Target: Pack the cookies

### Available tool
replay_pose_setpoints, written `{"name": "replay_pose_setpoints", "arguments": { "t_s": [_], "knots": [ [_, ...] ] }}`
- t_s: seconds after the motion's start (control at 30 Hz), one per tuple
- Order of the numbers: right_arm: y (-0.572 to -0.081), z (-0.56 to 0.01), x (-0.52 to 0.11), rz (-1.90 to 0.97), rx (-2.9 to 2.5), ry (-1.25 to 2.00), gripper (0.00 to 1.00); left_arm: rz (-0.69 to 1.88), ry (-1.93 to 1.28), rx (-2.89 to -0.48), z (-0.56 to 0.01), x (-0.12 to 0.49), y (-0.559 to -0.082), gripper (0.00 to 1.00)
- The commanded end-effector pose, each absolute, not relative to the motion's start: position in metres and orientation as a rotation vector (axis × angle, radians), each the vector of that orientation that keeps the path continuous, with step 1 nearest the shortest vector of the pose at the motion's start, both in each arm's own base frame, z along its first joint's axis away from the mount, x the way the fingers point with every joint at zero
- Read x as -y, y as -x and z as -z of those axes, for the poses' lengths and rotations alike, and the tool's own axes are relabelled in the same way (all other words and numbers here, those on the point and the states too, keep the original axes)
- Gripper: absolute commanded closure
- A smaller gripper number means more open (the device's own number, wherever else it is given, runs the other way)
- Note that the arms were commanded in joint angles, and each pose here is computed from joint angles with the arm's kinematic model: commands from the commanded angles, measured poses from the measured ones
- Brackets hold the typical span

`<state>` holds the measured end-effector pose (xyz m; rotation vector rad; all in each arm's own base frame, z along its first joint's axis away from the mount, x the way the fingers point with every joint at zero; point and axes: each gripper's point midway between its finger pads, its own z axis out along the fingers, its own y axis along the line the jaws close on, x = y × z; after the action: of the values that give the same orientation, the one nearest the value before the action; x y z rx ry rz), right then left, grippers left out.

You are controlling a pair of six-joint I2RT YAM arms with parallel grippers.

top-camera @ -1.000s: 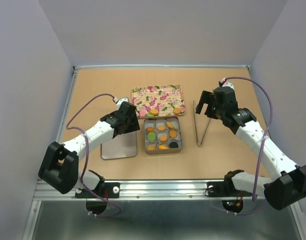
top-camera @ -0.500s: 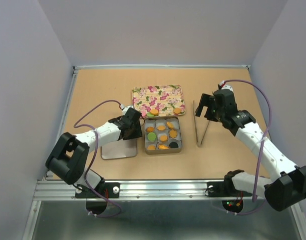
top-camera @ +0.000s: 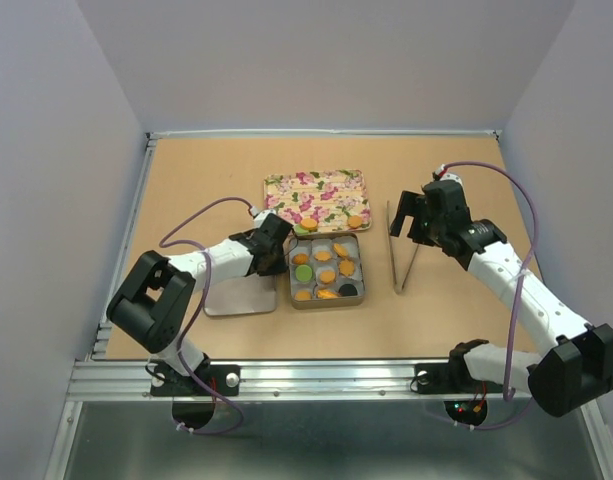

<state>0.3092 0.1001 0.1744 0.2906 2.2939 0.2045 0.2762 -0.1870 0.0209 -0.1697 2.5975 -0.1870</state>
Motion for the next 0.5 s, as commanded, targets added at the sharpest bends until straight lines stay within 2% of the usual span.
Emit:
{"name": "replay_pose_setpoints", "arguments": {
  "t_s": [0.0, 0.27, 0.47],
  "knots": [
    [-0.310, -0.172, -0.098, -0.196, -2.291, -0.286, 0.00, 0.129, 0.137, -2.675, -0.002, 0.183, -0.263, 0.75],
    [-0.309, -0.175, -0.096, -0.191, -2.282, -0.279, 0.00, 0.077, 0.133, -2.659, -0.012, 0.176, -0.266, 0.98],
    [-0.310, -0.183, -0.096, -0.201, -2.262, -0.278, 0.00, -0.025, 0.096, -2.589, -0.056, 0.158, -0.272, 1.00]
  ]
}}
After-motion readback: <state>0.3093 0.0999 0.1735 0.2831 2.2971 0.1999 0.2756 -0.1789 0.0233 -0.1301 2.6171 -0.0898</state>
